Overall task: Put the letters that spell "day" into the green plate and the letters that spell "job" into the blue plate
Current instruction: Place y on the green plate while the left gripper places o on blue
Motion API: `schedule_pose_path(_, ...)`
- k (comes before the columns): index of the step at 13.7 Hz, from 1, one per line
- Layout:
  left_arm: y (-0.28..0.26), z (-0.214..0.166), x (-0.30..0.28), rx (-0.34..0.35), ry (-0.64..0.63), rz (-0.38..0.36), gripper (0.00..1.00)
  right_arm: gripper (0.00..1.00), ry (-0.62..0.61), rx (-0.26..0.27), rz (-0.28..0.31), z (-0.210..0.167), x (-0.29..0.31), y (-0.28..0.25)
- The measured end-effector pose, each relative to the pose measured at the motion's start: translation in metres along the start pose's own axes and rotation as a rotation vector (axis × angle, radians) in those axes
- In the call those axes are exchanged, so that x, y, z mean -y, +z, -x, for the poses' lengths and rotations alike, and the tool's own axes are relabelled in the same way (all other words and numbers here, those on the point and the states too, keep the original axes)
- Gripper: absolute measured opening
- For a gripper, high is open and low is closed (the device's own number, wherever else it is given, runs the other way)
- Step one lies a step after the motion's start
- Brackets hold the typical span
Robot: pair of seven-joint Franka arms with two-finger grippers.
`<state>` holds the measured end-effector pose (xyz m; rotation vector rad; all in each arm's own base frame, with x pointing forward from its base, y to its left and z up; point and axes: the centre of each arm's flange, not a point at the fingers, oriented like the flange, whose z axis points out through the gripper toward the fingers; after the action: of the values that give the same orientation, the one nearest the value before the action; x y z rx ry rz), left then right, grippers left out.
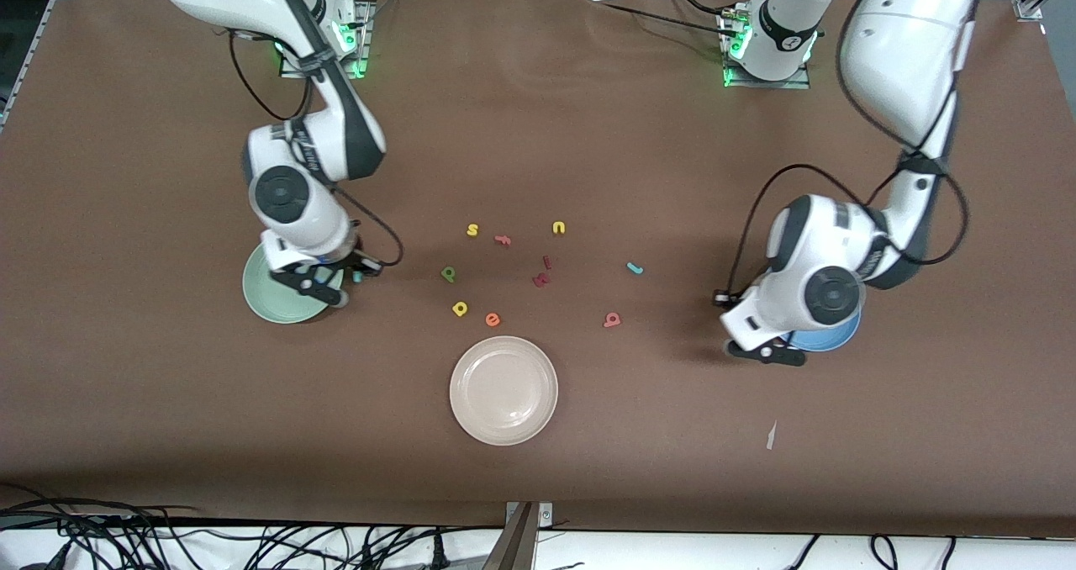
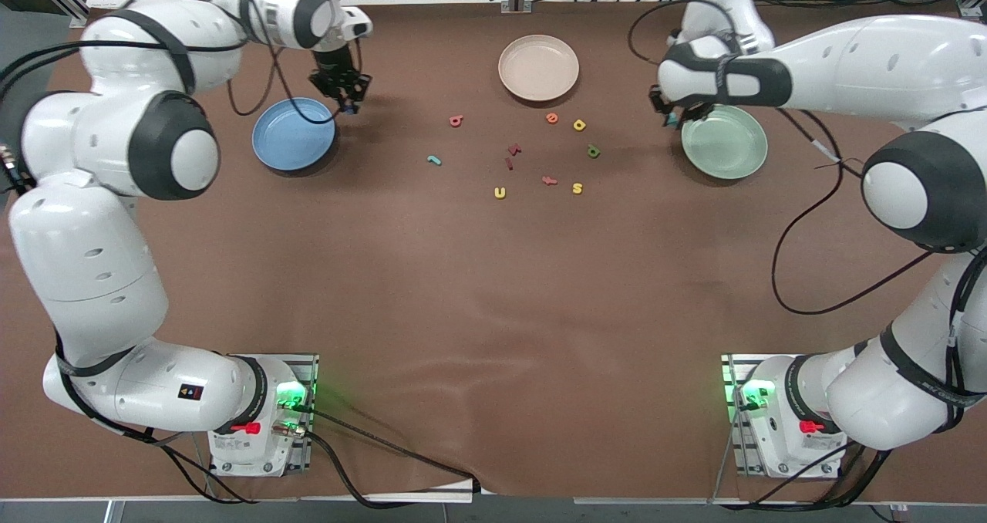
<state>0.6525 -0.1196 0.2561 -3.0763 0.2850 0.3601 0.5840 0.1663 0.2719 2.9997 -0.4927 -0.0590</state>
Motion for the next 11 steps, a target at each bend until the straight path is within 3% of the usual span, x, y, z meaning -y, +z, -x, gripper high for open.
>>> schedule_pose_path(3,-0.001,0.033,0.055,0.010,0.080,-0.029,0.28,0.26,-0.070,0.017,0.012,-0.021,-0.060,0.014)
schedule_pose_path(7,0.045,0.066,0.081,-0.081,0.111,-0.038,0.28,0.26,-0.117,-0.039,-0.015,-0.009,-0.101,0.072)
schedule_pose_path(8,0.055,0.071,0.082,-0.079,0.116,-0.043,0.35,0.30,-0.120,-0.039,-0.012,-0.006,-0.107,0.080)
schedule_pose_path(11,0.050,0.072,0.086,-0.070,0.107,-0.046,0.62,0.60,-0.129,-0.034,-0.013,-0.007,-0.105,0.075)
